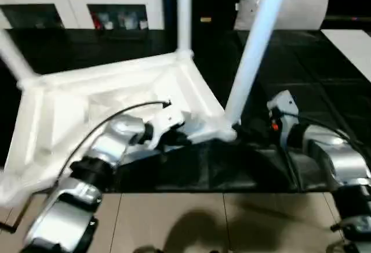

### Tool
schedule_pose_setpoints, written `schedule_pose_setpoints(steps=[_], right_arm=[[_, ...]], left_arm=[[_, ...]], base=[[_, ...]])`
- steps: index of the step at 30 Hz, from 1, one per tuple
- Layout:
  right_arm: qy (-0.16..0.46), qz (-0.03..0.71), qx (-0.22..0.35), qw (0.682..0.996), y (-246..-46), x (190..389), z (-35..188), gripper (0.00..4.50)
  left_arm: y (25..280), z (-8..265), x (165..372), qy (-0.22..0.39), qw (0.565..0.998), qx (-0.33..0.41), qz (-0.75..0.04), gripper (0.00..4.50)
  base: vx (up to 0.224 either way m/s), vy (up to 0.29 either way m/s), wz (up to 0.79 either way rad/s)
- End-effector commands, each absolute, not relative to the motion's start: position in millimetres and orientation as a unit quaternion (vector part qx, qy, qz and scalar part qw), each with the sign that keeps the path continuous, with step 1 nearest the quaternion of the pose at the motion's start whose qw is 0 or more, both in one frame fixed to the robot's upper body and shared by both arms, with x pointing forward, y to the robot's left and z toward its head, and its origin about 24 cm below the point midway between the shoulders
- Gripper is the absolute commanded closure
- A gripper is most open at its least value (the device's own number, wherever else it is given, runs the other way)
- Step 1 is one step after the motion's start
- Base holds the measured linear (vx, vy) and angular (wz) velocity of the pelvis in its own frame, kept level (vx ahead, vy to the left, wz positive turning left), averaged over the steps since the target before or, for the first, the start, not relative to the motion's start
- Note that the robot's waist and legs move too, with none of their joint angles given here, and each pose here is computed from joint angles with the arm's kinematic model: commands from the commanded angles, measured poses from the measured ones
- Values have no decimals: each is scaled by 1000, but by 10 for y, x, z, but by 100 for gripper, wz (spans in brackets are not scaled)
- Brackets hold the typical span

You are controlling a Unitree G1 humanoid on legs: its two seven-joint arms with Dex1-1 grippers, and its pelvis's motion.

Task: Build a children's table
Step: Rotate leg to tighten

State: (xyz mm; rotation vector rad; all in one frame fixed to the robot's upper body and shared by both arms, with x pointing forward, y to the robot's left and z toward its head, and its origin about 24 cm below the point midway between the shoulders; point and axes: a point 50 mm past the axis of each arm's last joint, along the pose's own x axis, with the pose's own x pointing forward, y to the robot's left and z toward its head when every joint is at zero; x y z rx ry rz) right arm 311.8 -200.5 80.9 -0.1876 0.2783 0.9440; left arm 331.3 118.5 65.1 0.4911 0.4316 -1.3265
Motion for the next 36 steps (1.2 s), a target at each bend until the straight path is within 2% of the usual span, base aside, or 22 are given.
schedule_pose_setpoints(steps=[1,2,3,5,8,10,13,14,18,24,25,27,28,29,31,36], right_arm=[[127,497,-92,853,-1996,3070,835,86],[139,545,-85,823,-2001,3017,843,91],[140,552,-84,818,-2001,3008,844,91],[148,579,-76,798,-1985,2967,848,129],[165,609,-67,773,-1972,2925,834,143],[177,629,-60,754,-1969,2894,812,170],[184,644,-49,741,-1959,2869,802,182],[184,644,-49,741,-1959,2869,802,201],[190,651,-45,734,-1957,2855,792,228],[192,652,-5,734,-1912,2820,763,244],[190,648,2,737,-1886,2812,755,245],[186,608,14,772,-1803,2849,725,246],[186,602,14,776,-1794,2857,721,246],[188,550,15,814,-1721,2938,680,246],[199,481,27,853,-1627,3048,629,246],[222,335,41,915,-1450,3256,560,247]], left_arm=[[1115,665,3242,186,695,247,-649,450],[1157,660,3213,192,666,263,-671,450],[1164,659,3209,192,662,265,-674,450],[1186,658,3192,196,648,272,-685,450],[1206,658,3185,197,636,279,-692,450],[1216,658,3187,196,632,280,-695,450],[1221,655,3187,195,629,279,-699,450],[1221,655,3187,195,629,279,-699,450],[1223,649,3186,195,627,277,-702,450],[1185,657,3189,189,640,249,-702,450],[1169,660,3190,187,644,243,-701,450],[1120,669,3212,184,664,228,-688,450],[1114,670,3216,184,667,226,-685,450],[1063,675,3263,187,697,209,-660,450],[994,678,3312,193,727,188,-632,450],[792,662,3384,208,774,161,-576,450]], base=[[0,0,0],[0,0,0],[0,0,0],[0,0,0],[0,0,0],[0,0,0],[0,0,0],[0,0,0],[0,0,0],[0,0,0],[0,0,0],[0,0,0],[0,0,0],[0,0,0],[0,0,0],[0,0,0]])
